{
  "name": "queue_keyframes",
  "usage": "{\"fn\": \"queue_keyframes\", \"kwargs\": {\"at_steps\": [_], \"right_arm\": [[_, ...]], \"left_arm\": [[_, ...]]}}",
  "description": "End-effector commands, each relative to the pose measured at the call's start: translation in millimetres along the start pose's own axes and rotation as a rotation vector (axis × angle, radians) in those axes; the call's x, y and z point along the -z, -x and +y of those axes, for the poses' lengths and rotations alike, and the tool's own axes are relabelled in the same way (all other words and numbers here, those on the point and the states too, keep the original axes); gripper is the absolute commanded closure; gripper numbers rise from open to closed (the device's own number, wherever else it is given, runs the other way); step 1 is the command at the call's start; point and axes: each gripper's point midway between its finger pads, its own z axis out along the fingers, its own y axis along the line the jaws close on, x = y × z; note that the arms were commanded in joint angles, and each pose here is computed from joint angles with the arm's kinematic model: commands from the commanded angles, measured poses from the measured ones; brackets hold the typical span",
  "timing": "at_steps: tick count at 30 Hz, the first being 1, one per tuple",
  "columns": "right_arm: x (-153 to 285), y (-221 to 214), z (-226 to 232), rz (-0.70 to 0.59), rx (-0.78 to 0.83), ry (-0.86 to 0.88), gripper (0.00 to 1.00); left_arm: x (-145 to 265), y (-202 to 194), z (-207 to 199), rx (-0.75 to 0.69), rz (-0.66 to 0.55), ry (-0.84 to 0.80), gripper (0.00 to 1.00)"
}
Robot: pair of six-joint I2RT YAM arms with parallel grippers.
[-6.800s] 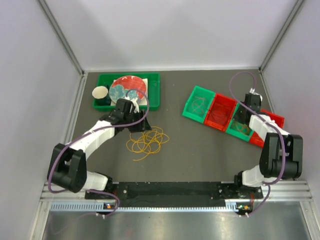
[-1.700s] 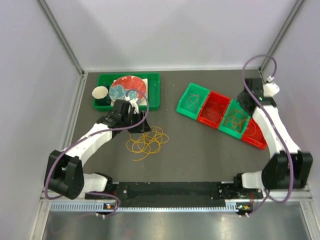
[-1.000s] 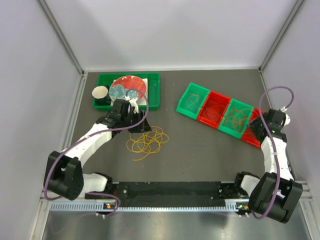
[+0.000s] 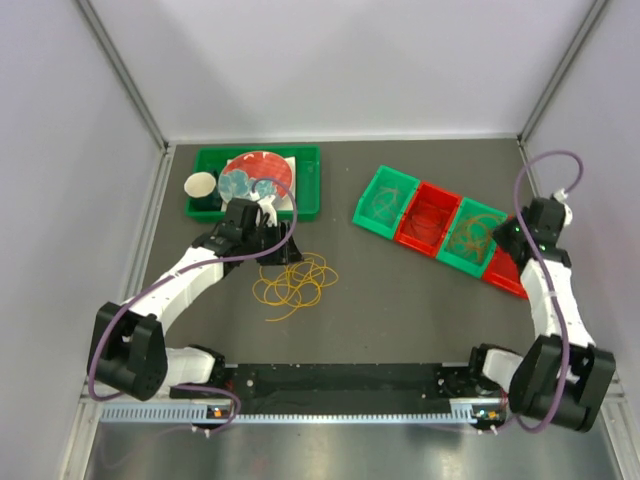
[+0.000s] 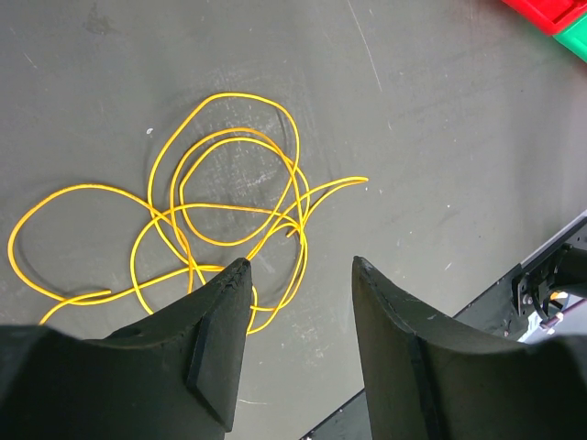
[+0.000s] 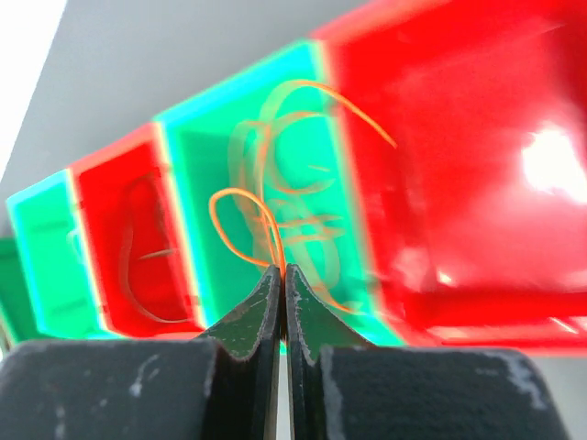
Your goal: Untangle the cables
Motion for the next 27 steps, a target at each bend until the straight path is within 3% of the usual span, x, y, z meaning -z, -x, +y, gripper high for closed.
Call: {"fn": "queue_keyframes", "kwargs": {"at_steps": [1, 8, 21, 23, 25, 27], "right_arm": [[-27, 2, 29, 0.009, 0.076, -0.01, 1.0], [-73, -1, 35, 0.071, 0.16, -0.134, 1.0], [-104, -3, 37, 0.113, 0.28, -0.222, 1.0], [-103, -5, 38, 0.119, 0.286, -0.22, 0.94], [-98, -2, 41, 0.11, 0.291, -0.205, 0.81], [-92, 3, 45, 0.093, 0.291, -0.193, 0.73]], "left_arm": [[2, 18, -8, -0.024, -0.049, -0.024, 0.48], [2, 16, -5, -0.025, -0.045, -0.012, 0.48], [3, 18, -5, -0.026, -0.051, -0.01, 0.48], [2, 17, -5, -0.026, -0.05, -0.009, 0.48], [3, 17, -5, -0.027, -0.052, -0.008, 0.48], [3, 18, -4, -0.028, -0.053, -0.006, 0.48]]}}
